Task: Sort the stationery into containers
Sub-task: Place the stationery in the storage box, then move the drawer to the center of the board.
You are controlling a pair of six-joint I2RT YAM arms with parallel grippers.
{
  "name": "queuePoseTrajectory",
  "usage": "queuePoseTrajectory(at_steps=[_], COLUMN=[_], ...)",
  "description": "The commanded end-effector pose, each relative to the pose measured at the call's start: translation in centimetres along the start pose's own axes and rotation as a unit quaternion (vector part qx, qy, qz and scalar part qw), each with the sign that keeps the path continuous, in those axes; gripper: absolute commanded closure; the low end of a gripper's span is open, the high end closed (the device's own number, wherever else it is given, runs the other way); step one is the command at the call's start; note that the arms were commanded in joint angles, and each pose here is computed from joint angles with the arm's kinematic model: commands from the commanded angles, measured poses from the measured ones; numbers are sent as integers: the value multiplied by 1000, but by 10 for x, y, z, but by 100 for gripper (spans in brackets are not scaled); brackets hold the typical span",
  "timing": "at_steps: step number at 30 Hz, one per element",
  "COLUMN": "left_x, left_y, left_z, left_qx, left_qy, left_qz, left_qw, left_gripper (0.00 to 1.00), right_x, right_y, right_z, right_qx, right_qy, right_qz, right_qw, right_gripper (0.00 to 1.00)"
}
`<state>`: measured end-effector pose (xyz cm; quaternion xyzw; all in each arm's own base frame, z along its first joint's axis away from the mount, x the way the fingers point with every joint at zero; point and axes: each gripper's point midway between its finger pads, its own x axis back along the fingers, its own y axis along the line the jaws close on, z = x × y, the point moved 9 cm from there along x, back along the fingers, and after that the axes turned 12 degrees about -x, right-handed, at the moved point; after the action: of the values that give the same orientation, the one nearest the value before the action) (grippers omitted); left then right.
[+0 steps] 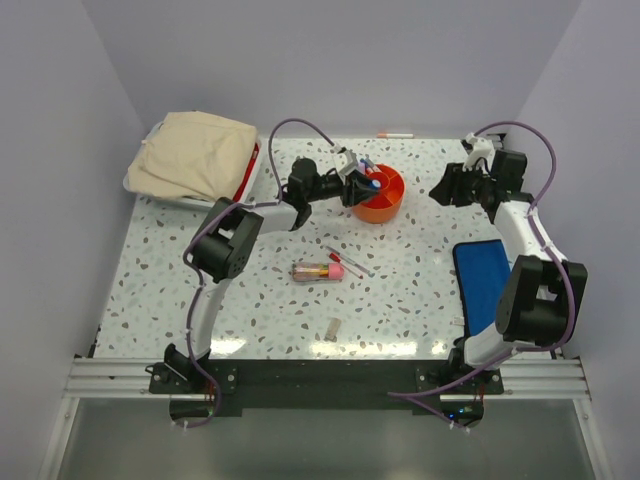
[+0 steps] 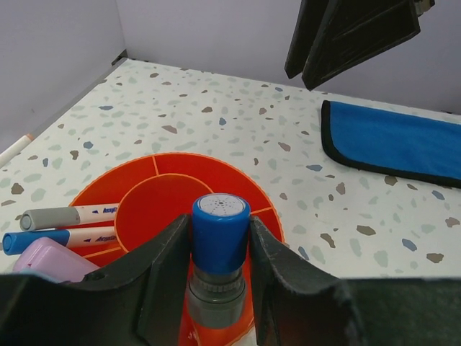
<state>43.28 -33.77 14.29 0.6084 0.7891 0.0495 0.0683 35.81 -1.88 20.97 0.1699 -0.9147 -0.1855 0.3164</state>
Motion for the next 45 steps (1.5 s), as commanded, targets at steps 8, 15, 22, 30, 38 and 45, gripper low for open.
queuePoseTrajectory(at_steps=[8,15,22,30,38,45], left_x=[16,40,110,197,188,173], left_y=[7,12,-42,-121,-185,-198], left_z=[-38,-88,-108,-75,-66,-59], left_qx=[-56,-82,-115,22,142,206], left_qy=[-36,-57,145,414,450,454], left_qz=[-15,-30,135,224,162,40], left_qw=[998,994,973,882,867,866], left_gripper=[54,47,41,42,41,40], right_x=[-1,2,7,-3,-1,4], right_y=[2,4,7,3,7,8], right_z=[-17,-14,-12,-8,-13,-13], right_qx=[18,17,36,25,14,-2], right_qy=[-24,-23,-18,-16,-10,-4], right_qz=[-12,-15,-24,-40,-47,-24], right_qw=[999,999,999,999,999,1000], right_gripper=[51,51,51,51,50,50])
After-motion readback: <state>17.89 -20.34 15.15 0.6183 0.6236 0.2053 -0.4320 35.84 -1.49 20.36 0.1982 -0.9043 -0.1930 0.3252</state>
